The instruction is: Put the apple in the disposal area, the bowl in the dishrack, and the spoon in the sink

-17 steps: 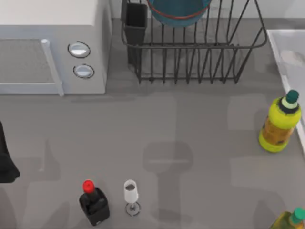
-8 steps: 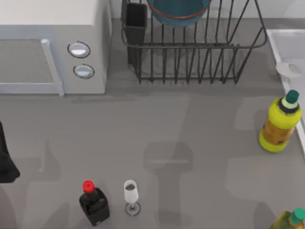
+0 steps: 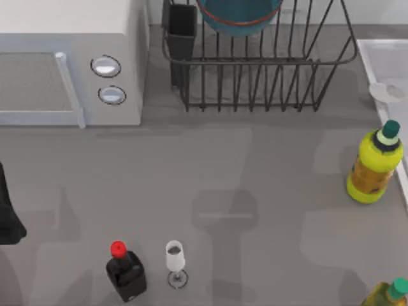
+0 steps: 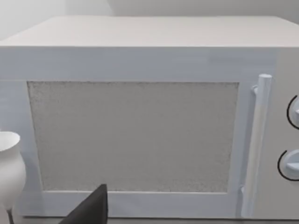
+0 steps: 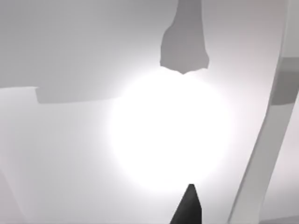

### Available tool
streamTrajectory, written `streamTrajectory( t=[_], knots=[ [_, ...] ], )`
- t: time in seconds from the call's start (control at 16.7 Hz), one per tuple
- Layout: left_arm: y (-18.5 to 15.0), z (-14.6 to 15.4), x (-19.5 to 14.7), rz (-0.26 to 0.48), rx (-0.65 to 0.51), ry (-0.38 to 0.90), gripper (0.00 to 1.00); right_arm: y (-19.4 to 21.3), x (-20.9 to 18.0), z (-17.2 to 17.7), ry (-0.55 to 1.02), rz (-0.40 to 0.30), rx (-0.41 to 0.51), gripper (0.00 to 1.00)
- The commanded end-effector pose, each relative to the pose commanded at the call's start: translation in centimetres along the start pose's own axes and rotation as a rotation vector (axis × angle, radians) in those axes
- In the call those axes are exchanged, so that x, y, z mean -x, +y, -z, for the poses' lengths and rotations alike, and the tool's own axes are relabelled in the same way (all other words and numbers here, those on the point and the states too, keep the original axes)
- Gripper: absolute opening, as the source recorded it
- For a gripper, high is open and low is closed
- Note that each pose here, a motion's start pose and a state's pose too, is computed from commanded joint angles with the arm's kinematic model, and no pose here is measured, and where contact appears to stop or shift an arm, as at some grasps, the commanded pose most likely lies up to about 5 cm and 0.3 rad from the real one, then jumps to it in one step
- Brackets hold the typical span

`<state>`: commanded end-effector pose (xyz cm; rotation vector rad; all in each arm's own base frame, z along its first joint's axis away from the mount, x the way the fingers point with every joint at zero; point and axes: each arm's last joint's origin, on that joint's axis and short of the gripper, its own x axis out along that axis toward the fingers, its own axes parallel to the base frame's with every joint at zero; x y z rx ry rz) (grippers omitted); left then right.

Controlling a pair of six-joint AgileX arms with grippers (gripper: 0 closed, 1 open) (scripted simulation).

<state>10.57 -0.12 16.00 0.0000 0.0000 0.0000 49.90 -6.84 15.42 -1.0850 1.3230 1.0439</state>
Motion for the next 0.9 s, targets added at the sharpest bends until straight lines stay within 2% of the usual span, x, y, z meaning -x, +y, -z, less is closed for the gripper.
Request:
streamTrajectory(
  t=[0.54,0.9],
  knots=[
    [0.00,0.00,0.00,0.000,0.000,0.000,1.00,0.00,0.00,0.00,0.000,0.000,0.000,0.98],
    [0.00,0.00,0.00,0.000,0.000,0.000,1.00,0.00,0.00,0.00,0.000,0.000,0.000,1.00]
  ],
)
